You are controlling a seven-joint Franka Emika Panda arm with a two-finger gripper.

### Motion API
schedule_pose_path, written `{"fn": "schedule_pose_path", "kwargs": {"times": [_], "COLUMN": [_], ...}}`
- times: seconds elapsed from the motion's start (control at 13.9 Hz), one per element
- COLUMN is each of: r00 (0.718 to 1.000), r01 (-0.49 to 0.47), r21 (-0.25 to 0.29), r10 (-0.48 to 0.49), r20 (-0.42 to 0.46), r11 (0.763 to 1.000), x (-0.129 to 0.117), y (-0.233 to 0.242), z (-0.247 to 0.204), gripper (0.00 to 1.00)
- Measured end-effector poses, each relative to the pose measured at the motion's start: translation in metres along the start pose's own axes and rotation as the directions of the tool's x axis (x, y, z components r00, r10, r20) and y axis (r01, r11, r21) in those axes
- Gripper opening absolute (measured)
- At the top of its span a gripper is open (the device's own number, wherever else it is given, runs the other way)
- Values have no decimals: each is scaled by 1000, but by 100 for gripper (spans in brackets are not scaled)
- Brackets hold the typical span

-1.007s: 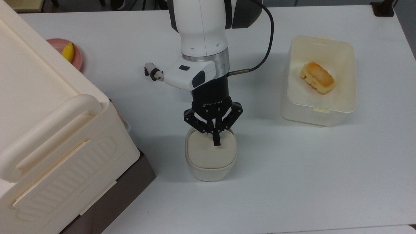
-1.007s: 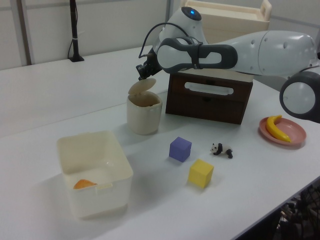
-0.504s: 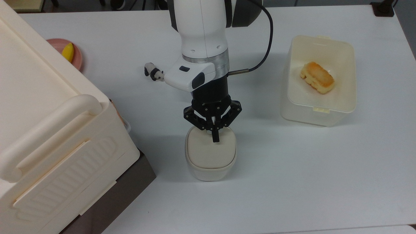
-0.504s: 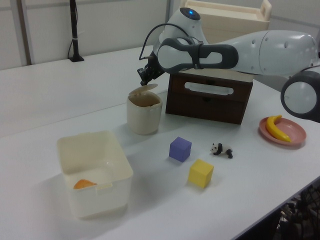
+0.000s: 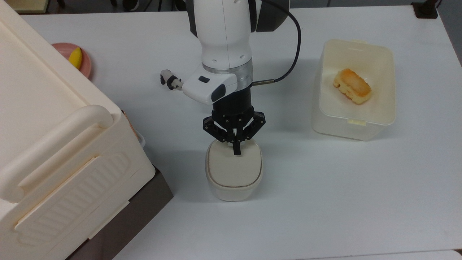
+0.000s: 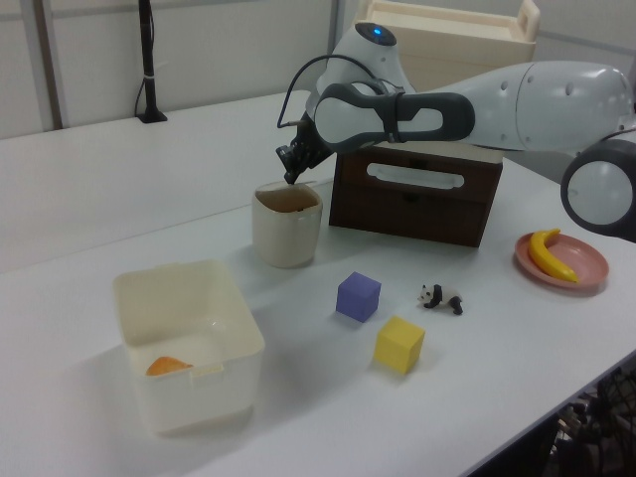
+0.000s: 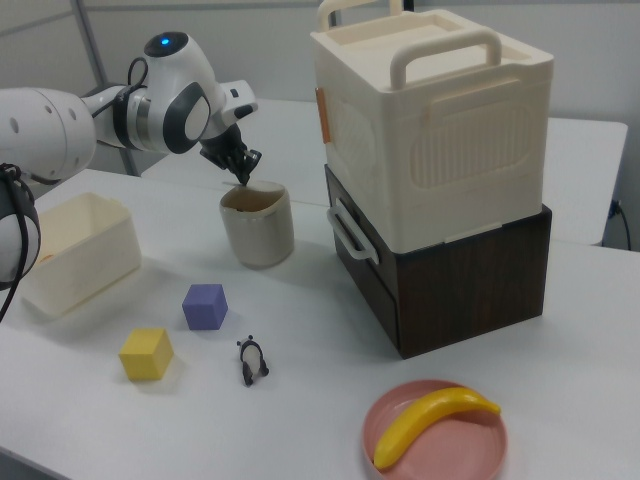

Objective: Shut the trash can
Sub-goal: 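Push the lid forward and down over the can opening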

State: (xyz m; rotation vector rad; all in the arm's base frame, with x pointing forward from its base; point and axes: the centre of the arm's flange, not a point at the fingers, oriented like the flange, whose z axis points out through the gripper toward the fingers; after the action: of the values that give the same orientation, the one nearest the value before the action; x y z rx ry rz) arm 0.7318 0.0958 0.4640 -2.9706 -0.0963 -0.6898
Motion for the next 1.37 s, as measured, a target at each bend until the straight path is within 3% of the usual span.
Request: {"fn": "schedule_pose_path", "kwargs": {"times": [1.37], "r00": [997], "r01": [-5], "r21": [-22], "r10": [7], "r20": [81], "r11": [1000], "x": [-19], "y": [1], "z": [18], "gripper": [1]}}
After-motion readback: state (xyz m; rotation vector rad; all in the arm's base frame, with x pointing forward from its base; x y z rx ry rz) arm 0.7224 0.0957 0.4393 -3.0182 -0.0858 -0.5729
